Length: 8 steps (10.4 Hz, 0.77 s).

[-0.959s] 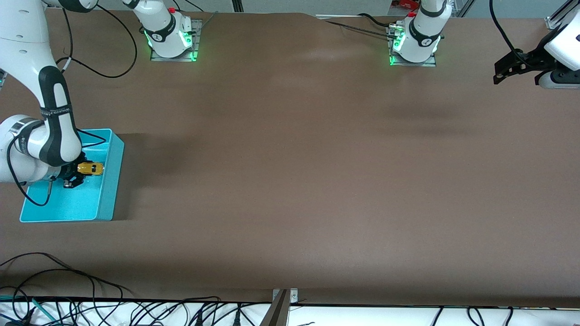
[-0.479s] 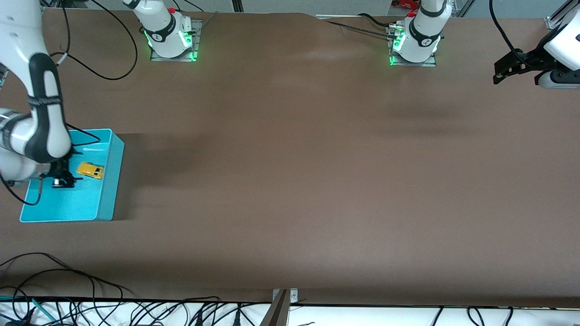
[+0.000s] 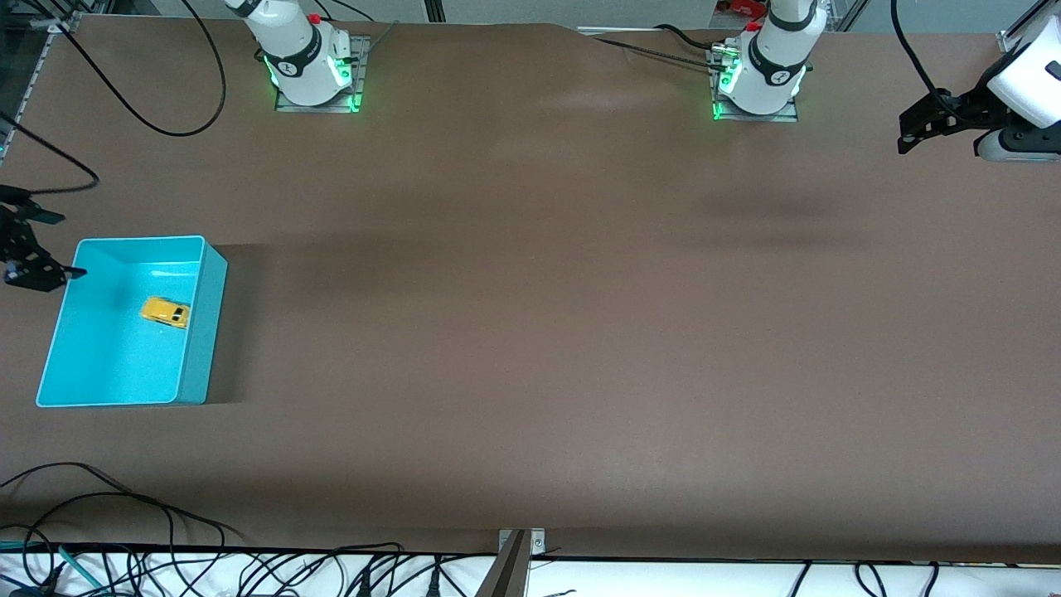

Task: Wind up and store yellow beetle car

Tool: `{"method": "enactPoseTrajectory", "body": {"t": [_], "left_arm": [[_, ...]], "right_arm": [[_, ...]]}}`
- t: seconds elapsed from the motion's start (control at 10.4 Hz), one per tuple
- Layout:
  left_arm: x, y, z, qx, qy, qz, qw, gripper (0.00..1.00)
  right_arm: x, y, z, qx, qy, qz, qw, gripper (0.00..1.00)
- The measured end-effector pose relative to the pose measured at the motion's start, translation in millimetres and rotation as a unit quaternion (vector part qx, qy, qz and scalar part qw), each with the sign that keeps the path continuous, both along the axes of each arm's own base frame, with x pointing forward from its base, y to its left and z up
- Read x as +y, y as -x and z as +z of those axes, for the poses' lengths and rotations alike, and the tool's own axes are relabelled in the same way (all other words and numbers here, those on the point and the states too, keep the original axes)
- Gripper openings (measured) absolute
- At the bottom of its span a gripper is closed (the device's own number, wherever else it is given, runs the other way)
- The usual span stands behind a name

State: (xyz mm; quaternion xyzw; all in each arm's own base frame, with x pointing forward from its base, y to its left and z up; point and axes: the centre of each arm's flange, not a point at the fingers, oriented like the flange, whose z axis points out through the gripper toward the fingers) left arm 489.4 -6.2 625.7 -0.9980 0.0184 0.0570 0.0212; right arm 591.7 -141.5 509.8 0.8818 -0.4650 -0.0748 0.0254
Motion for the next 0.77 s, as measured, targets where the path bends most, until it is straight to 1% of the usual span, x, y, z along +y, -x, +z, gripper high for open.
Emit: {"method": "enactPoseTrajectory", "body": {"t": [0.1, 0.19, 0.29, 0.48, 0.58, 0.67, 0.77], "left_arm": [[0.2, 0.0, 0.0, 0.000, 0.000, 0.000, 1.000, 1.00], [0.1, 0.0, 0.0, 0.000, 0.000, 0.000, 1.000, 1.00], [-0.6, 0.0, 0.0, 0.000, 0.000, 0.000, 1.000, 1.00], [-1.4, 0.0, 0.1, 0.000, 0.000, -0.001, 1.000, 1.00], [-1.7, 0.0, 0.1, 0.000, 0.000, -0.001, 1.000, 1.00], [-1.8, 0.0, 0.1, 0.000, 0.000, -0.002, 1.000, 1.00], [-1.8, 0.0, 0.1, 0.000, 0.000, -0.002, 1.000, 1.00]], "right_arm": [[23.6, 1.9, 22.3, -0.020, -0.007, 0.061, 0.998, 1.00], [45.2, 3.5, 38.8, -0.035, -0.013, 0.127, 0.991, 1.00], [61.1, 5.1, 49.9, -0.046, -0.018, 0.197, 0.979, 1.00], [79.9, 15.1, 64.9, -0.055, -0.030, 0.314, 0.947, 1.00], [89.4, 23.8, 70.5, -0.054, -0.035, 0.356, 0.932, 1.00], [96.6, 31.4, 75.6, -0.048, -0.031, 0.391, 0.918, 1.00], [103.9, 35.9, 79.1, -0.038, -0.020, 0.425, 0.904, 1.00]]}}
